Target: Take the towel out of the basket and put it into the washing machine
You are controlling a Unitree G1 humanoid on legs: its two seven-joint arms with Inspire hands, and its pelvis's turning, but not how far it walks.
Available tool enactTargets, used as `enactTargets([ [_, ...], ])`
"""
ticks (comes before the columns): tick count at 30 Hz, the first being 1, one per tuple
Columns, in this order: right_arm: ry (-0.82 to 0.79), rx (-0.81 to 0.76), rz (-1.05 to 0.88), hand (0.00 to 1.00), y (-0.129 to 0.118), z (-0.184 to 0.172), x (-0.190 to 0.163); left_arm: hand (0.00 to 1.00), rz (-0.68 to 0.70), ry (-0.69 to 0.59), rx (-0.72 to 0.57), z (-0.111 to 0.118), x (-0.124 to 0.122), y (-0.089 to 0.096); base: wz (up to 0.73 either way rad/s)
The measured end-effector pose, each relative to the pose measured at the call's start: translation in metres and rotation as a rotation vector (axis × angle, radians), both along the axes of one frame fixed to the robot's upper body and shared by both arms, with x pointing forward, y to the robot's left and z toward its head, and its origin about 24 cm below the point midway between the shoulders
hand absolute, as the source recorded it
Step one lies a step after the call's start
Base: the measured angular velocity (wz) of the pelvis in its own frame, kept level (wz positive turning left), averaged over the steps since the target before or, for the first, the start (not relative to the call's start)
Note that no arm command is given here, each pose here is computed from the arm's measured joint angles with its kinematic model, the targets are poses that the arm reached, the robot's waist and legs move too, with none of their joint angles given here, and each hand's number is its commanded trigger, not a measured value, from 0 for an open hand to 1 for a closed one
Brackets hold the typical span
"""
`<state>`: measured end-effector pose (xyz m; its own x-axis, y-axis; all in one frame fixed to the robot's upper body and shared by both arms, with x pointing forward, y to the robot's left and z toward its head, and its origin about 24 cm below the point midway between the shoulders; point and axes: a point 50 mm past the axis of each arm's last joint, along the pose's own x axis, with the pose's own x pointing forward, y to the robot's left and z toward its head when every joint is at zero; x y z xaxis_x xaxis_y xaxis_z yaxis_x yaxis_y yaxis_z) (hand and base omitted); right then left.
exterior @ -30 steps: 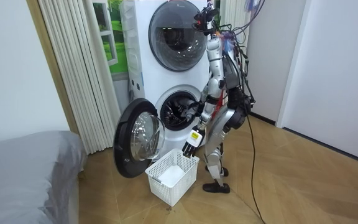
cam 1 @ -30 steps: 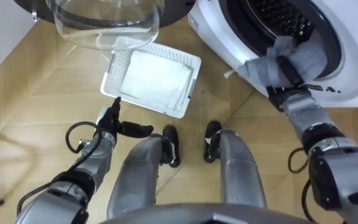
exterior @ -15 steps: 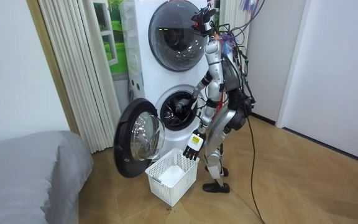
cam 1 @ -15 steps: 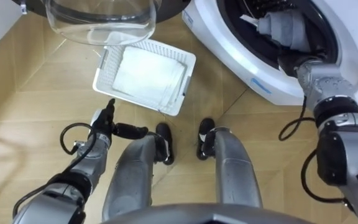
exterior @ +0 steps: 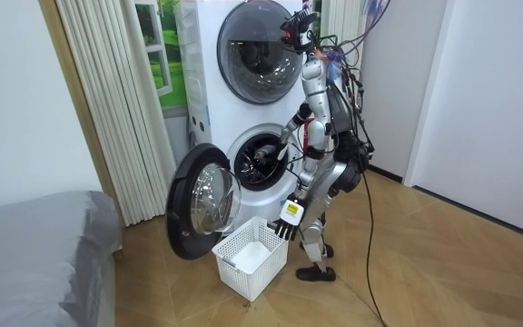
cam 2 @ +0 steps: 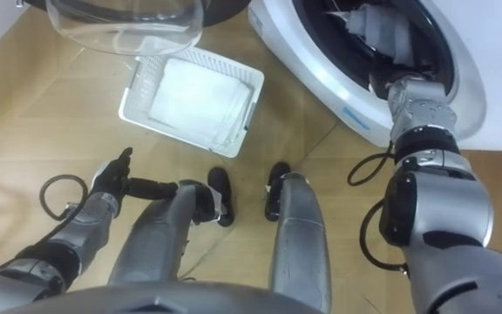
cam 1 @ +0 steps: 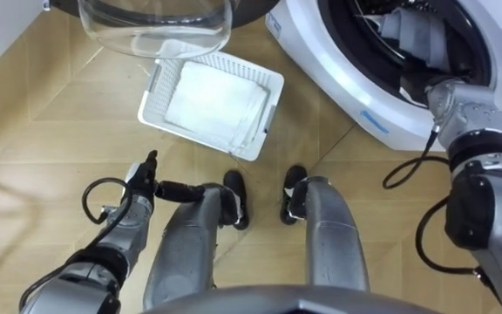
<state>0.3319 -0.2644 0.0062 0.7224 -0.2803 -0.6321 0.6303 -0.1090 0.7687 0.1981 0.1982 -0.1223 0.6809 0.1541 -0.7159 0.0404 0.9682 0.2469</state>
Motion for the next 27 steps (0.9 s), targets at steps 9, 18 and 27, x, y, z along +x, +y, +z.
enactTargets([
  [9,-0.002,0.001,-0.005,0.00,-0.0015,0.0010,0.0002,0.00,0.006,0.023,0.006,-0.0008,-0.0004,0.0014,0.00],
  [18,0.001,0.001,-0.012,0.00,-0.0024,0.0004,-0.0005,0.00,-0.007,0.023,-0.003,0.0001,0.0013,-0.0006,0.00],
  [27,0.024,0.002,-0.018,0.00,-0.0028,-0.0049,-0.0036,0.00,-0.017,0.030,-0.015,-0.0004,0.0007,-0.0014,0.00],
])
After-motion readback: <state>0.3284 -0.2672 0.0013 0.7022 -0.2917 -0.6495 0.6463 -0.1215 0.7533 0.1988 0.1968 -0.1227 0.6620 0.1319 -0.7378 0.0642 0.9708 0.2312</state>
